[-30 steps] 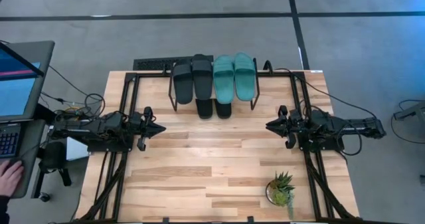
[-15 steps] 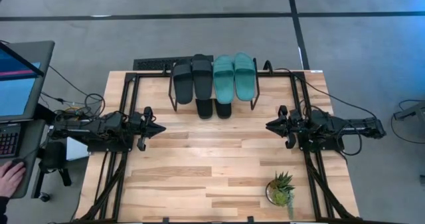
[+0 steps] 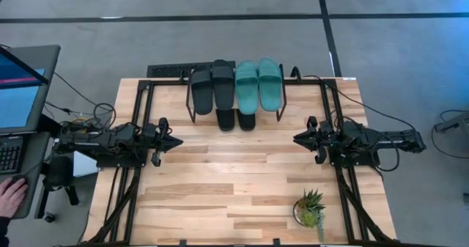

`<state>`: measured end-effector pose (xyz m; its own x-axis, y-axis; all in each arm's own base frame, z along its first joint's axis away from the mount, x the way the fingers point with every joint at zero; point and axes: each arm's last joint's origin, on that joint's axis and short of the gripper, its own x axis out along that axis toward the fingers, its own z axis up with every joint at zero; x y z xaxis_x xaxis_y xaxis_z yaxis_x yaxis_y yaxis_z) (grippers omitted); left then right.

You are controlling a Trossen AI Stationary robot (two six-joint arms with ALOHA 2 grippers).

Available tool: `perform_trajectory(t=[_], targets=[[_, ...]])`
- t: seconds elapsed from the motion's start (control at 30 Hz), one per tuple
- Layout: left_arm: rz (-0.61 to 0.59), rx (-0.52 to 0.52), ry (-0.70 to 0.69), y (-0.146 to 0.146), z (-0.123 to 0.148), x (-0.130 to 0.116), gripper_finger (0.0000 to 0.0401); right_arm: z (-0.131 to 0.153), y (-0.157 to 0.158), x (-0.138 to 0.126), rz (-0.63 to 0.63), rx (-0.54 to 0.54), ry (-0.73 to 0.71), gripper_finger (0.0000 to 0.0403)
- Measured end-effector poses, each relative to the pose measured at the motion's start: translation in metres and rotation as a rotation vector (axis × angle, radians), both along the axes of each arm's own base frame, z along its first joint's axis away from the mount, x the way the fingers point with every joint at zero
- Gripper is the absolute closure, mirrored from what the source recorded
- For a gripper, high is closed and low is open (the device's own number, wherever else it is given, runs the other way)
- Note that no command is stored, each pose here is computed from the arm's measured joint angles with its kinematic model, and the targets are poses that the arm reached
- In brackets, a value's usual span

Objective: Pick and place slides into the shelf
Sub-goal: Return to Home Position

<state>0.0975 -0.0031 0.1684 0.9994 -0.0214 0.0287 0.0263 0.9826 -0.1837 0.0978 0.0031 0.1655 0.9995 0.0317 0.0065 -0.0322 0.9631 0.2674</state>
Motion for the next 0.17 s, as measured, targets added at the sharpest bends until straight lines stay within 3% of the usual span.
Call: perform_trajectory(t=[0.17], targets=[[0.0, 0.0, 0.0, 0.0, 0.0, 0.0, 0.0401, 0.0, 0.0, 0.0, 0.0, 0.0, 0.0, 0.0342]])
